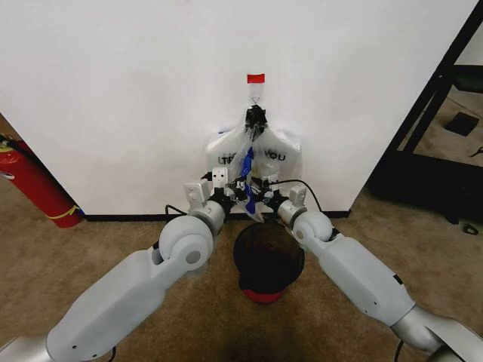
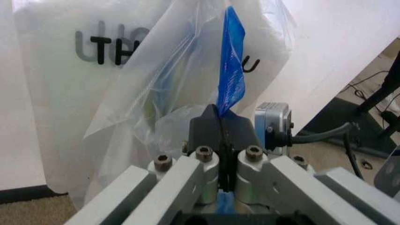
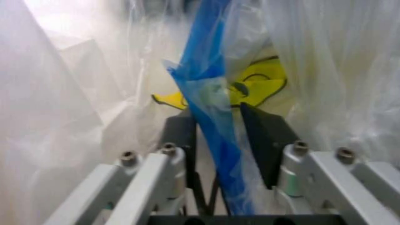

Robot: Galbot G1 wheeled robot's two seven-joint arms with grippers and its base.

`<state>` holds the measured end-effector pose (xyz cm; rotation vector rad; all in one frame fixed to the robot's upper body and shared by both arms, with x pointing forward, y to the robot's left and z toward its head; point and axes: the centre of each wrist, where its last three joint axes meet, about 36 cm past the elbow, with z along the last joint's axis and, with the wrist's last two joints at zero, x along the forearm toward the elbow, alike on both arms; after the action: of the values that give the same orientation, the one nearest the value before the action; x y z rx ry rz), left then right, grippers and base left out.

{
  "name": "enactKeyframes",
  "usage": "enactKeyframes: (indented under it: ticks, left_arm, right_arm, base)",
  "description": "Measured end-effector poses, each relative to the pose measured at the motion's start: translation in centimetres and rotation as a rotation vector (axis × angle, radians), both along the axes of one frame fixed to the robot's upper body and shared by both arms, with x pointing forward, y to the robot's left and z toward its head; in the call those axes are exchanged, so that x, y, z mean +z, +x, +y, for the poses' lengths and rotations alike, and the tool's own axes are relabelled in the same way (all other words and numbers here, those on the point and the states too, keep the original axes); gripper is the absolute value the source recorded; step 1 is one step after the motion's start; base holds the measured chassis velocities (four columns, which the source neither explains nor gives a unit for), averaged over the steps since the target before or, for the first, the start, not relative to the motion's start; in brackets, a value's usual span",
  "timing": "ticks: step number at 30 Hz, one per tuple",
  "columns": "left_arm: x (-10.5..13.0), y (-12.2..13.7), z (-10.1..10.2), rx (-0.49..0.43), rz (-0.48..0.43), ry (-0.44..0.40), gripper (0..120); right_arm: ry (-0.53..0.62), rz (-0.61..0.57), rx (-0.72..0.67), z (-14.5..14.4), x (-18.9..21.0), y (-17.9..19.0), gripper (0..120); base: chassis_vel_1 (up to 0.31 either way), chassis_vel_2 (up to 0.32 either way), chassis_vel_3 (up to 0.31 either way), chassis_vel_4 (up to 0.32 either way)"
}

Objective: Pick up the garbage bag from the wall and place it over the trash bin.

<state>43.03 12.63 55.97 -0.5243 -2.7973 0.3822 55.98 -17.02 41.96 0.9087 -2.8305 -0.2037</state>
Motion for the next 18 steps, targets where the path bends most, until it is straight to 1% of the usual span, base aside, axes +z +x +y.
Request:
enactKeyframes:
  ticks: [1,2,5,8,13,15,17,18]
  left_arm:
    - [0.0,0.0,0.0,0.000,0.000,0.000,0]
    - [0.0,0.0,0.0,0.000,0.000,0.000,0]
    - [0.0,0.0,0.0,-0.001,0.001,0.002,0]
    - [-0.1,0.0,0.1,0.001,0.001,0.005,0]
    - [-0.1,0.0,0.2,0.004,0.002,0.005,0]
    - [-0.2,0.1,0.4,0.012,0.002,0.006,0]
    - [-0.4,0.2,0.9,0.027,0.000,0.007,0]
    - [-0.4,0.2,0.9,0.027,0.000,0.007,0]
  right_arm:
    - [-0.001,0.000,-0.001,-0.1,0.0,0.0,19]
    - [-0.001,0.000,-0.001,-0.1,0.0,0.0,19]
    - [0.006,-0.001,-0.002,-0.2,0.1,-0.2,8]
    - [0.015,-0.003,0.000,-0.4,0.2,-0.5,0]
    - [0.048,0.001,-0.010,-0.8,0.6,-1.0,0]
    - [0.078,-0.001,-0.019,-1.4,1.2,-1.4,0]
    - [0.133,-0.006,-0.029,-2.1,2.0,-2.3,0]
    - [0.133,-0.006,-0.029,-2.1,2.0,-2.3,0]
  base:
    - [0.000,0.000,0.000,0.000]
    - [0.000,0.000,0.000,0.000]
    - [0.000,0.000,0.000,0.000]
    - [0.000,0.000,0.000,0.000]
    - [0.000,0.000,0.000,0.000]
    - [0.000,0.000,0.000,0.000]
    - [0.000,0.000,0.000,0.000]
    - [0.000,0.000,0.000,0.000]
